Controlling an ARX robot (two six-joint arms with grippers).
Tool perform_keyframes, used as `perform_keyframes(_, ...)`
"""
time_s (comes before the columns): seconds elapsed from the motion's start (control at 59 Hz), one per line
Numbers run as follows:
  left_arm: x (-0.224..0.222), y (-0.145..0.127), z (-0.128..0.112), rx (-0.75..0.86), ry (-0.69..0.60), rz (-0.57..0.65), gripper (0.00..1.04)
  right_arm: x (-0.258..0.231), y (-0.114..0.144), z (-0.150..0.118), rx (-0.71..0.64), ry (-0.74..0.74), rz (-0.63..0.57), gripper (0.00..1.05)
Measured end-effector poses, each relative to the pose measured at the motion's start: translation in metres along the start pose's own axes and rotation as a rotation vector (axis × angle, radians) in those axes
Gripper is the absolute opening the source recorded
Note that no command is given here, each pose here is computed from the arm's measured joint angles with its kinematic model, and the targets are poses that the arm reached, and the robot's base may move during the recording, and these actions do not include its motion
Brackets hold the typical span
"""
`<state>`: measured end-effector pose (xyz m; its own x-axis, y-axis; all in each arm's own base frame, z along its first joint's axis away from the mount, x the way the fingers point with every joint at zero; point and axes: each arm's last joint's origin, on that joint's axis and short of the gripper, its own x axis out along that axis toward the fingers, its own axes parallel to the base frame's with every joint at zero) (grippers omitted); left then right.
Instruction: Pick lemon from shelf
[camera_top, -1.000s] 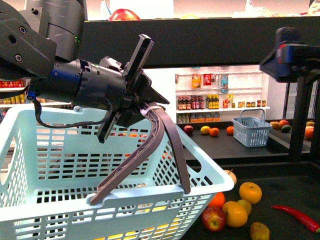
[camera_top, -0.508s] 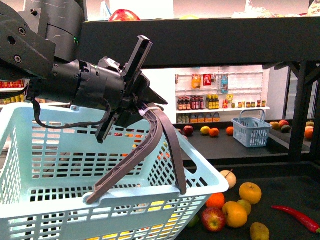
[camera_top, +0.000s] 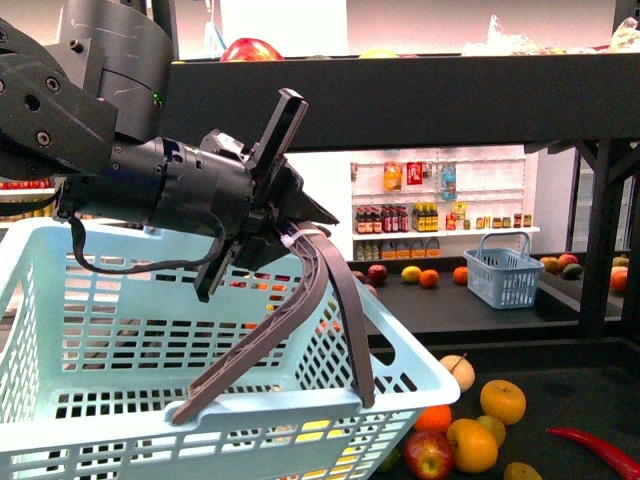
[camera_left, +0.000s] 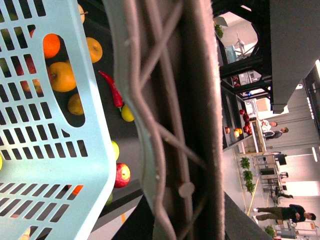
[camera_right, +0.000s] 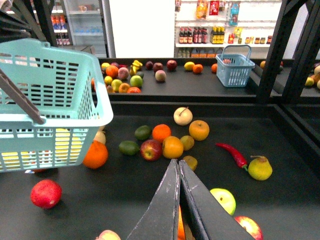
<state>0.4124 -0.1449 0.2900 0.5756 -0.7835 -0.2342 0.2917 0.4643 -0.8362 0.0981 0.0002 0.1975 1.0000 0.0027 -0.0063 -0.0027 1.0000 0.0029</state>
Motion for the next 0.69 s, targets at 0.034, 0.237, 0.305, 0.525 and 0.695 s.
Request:
perform_keyframes(0.034,0.000,0.000,0.000,-0.001,0.000,0.000,0.11,0.000,0.000,-0.003,0.000,0.003,0.000,0.03)
perform_keyframes(0.237,0.000,0.000,0.000,0.002,0.000,0.000,0.11,0.000,0.000,-0.012,0.000,0.003,0.000,0.03)
perform_keyframes(0.305,0.000,0.000,0.000,-0.001,0.000,0.000,0.11,0.000,0.000,-0.014,0.000,0.001,0.000,0.03)
perform_keyframes(0.525,0.000,0.000,0.000,-0.001,0.000,0.001,0.11,0.000,0.000,-0.020,0.000,0.002,0.000,0.03)
perform_keyframes(0.695,0.000,0.000,0.000,0.000,0.000,0.000,0.11,0.000,0.000,-0.026,0.000,-0.005,0.001,0.03)
